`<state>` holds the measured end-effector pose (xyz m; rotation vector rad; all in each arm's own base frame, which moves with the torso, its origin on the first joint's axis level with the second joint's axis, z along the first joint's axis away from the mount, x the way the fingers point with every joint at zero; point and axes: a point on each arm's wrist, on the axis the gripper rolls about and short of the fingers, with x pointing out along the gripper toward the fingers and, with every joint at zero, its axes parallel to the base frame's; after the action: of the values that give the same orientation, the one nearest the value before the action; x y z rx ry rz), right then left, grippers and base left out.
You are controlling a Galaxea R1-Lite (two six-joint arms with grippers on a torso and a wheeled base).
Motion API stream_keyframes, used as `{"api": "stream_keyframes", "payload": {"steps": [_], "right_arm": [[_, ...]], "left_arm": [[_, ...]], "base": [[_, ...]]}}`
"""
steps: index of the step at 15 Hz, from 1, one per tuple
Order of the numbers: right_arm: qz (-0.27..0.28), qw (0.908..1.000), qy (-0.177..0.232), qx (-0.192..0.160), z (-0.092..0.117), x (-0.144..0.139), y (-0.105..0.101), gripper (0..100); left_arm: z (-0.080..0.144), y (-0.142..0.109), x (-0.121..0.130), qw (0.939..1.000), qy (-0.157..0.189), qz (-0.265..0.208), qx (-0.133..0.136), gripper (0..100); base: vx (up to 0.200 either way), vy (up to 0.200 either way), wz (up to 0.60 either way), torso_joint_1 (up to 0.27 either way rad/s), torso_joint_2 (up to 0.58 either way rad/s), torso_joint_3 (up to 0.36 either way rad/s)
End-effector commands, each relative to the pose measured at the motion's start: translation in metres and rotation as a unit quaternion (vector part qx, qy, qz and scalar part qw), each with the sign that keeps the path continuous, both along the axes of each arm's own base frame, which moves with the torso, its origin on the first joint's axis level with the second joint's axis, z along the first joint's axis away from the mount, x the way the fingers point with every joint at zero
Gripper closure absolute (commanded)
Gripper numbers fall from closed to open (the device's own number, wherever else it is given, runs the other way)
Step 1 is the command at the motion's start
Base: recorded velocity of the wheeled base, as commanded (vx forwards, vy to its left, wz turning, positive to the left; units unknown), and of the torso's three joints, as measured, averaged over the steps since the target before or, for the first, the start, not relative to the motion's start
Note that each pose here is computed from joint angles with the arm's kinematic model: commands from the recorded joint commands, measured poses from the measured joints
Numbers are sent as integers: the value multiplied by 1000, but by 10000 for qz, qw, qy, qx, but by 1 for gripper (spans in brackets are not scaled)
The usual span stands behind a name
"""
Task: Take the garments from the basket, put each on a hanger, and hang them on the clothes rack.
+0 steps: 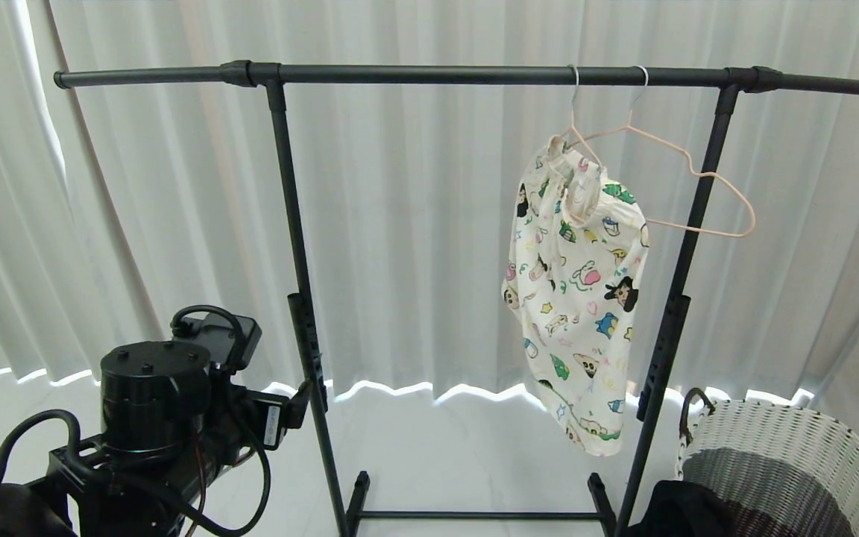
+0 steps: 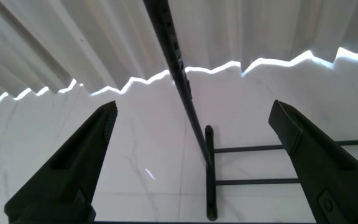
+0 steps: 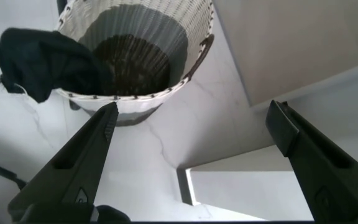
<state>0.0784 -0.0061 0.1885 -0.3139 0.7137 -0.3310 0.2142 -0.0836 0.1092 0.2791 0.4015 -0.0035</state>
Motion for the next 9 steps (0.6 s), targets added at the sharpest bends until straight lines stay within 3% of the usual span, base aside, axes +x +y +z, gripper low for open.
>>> {"api": "stream_keyframes", "payload": {"steps": [1, 4, 8, 9], "right_arm": [[-1, 10000, 91, 1, -4, 0, 0, 0], [-1, 9995, 328, -10, -16, -2, 0, 0], [116, 9983, 566, -101, -47, 11, 1, 0], [230, 9968, 739, -219, -53, 17, 1, 0]], "left_arm": [[-3, -3, 1, 9999, 53, -73, 44, 0], [-2, -10, -3, 9997, 54, -248, 42, 0], [-6, -19, -6, 9989, 108, -457, 56, 0], [-7, -20, -5, 9988, 136, -457, 69, 0]], "base": [[200, 0, 0, -17, 41, 27], [200, 0, 0, -7, 14, 10], [200, 0, 0, 0, 4, 2], [0, 0, 0, 0, 0, 0]]}}
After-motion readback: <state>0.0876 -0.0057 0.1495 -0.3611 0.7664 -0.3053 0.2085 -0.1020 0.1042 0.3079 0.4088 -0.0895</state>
